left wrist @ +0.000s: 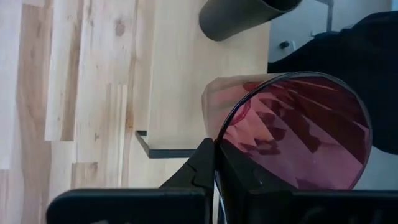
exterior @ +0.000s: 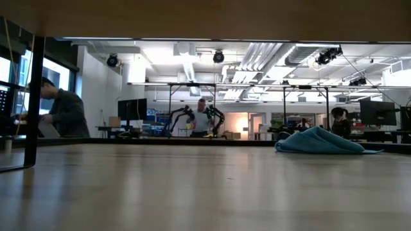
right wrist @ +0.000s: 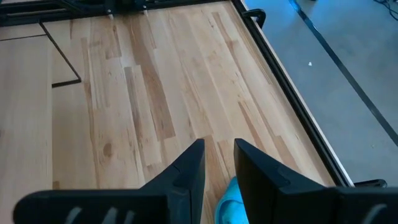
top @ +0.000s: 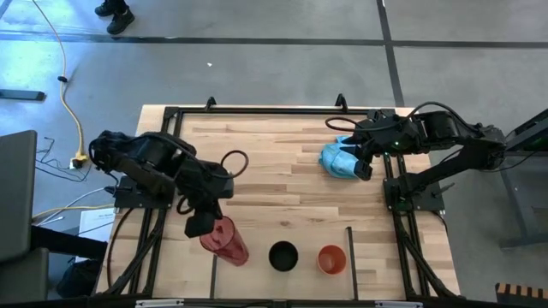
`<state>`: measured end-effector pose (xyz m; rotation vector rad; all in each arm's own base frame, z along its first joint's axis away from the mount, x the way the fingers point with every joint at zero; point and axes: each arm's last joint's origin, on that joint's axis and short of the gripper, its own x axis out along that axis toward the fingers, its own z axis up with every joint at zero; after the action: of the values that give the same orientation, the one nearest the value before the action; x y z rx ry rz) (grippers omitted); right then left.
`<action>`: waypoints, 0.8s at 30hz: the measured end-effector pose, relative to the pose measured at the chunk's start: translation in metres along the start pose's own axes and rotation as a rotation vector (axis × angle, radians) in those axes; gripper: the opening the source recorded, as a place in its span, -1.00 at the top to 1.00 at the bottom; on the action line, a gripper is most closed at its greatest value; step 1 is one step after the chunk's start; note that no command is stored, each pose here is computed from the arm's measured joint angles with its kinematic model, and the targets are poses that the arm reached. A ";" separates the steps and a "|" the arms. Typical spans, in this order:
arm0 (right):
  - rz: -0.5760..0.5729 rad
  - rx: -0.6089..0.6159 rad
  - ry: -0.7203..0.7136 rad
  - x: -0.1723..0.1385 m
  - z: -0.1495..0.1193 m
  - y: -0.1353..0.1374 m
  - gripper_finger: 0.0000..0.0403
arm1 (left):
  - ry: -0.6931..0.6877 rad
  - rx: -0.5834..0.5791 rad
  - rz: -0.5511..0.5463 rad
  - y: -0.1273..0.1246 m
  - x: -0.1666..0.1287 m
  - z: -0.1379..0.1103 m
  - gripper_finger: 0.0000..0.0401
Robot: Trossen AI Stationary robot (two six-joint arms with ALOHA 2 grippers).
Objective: Stack small to large cups/mugs on shelf
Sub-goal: Put the red cup on the shelf
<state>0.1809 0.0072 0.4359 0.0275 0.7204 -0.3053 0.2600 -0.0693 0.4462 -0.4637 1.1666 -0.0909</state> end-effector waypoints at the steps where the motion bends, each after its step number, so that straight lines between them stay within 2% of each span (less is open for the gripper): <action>1: 0.000 0.000 0.000 0.000 0.000 0.000 0.61 | 0.002 -0.002 0.007 0.000 0.002 0.001 1.00; 13: 0.001 -0.004 0.012 0.000 -0.001 0.000 0.61 | 0.097 -0.012 0.037 -0.005 0.029 0.008 1.00; 24: 0.001 -0.006 0.015 0.000 -0.001 0.000 0.61 | 0.073 -0.014 0.031 -0.012 0.031 0.007 1.00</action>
<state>0.1798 0.0072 0.4349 0.0248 0.7356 -0.3024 0.2808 -0.0878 0.4267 -0.4572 1.2467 -0.0738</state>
